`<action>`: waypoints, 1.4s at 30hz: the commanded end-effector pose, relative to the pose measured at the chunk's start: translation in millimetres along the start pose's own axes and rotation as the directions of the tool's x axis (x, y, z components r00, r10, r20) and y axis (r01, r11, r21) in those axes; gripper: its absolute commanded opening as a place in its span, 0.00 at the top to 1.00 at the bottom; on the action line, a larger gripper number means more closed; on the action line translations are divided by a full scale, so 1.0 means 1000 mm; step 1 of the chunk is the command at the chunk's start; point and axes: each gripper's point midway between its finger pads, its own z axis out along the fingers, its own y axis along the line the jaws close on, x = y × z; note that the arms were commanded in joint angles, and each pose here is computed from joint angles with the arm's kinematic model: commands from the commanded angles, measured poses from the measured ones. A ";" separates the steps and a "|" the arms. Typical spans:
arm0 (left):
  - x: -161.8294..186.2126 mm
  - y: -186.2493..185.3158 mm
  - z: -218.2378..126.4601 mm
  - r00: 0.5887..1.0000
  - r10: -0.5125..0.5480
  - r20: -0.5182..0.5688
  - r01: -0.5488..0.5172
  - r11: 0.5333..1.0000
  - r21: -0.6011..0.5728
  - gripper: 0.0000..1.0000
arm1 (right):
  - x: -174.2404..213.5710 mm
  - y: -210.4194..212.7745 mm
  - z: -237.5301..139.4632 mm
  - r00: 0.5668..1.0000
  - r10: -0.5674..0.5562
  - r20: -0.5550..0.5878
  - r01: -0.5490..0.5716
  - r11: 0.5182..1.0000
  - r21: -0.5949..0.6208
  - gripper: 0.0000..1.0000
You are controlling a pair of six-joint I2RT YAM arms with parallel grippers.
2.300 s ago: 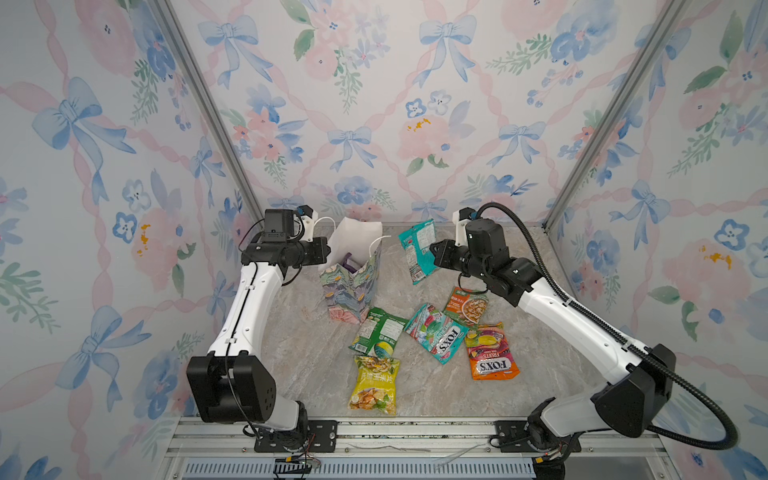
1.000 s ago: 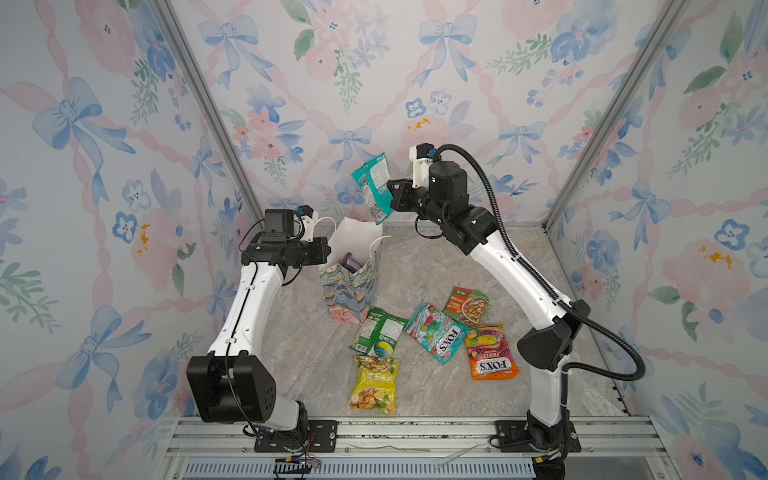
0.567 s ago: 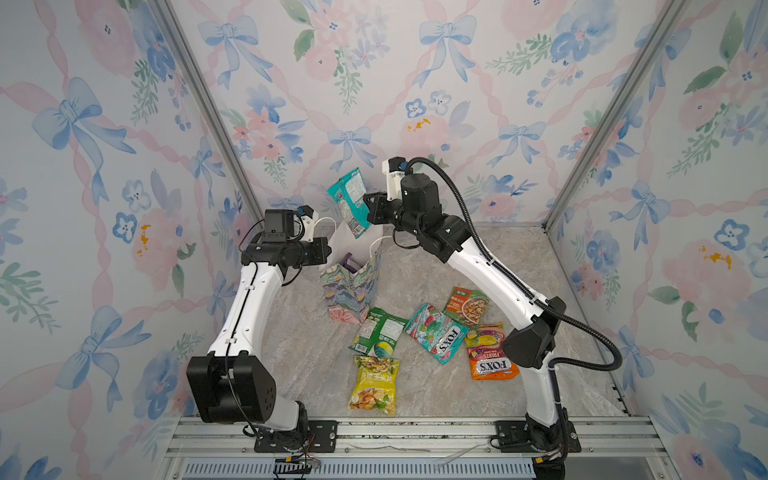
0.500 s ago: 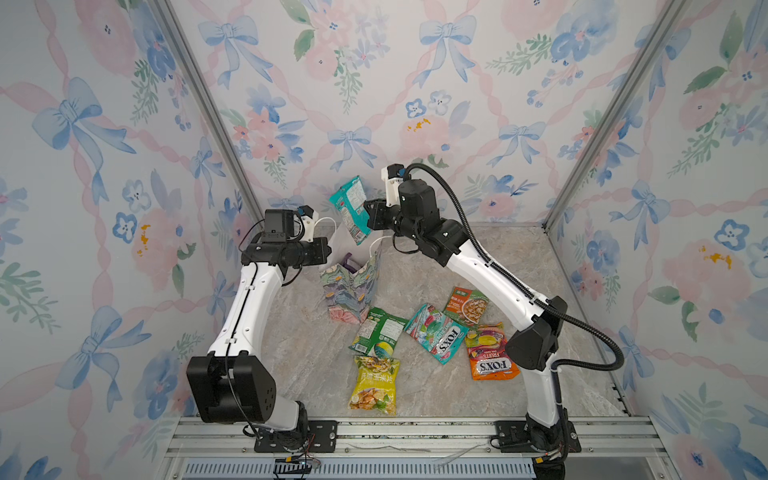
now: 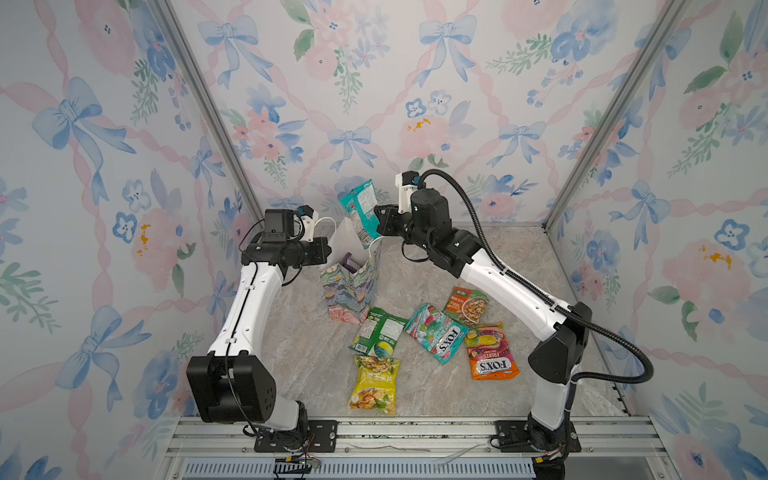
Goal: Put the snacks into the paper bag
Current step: 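Lower the teal packet into the bag opening beside the left gripper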
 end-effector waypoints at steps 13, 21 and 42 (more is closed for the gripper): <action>0.002 -0.004 -0.006 1.000 0.009 0.004 -0.009 1.000 0.019 1.00 | 0.004 0.033 -0.007 0.988 0.132 0.079 -0.128 0.990 -0.051 1.00; 0.001 -0.005 -0.009 1.000 0.013 0.011 -0.013 1.000 0.020 1.00 | 0.022 0.032 -0.003 0.976 0.206 0.072 -0.203 0.978 -0.049 1.00; 0.000 -0.008 -0.012 1.000 0.016 0.019 -0.017 1.000 0.026 1.00 | 0.022 0.028 -0.027 0.951 0.226 0.213 -0.236 0.971 0.025 1.00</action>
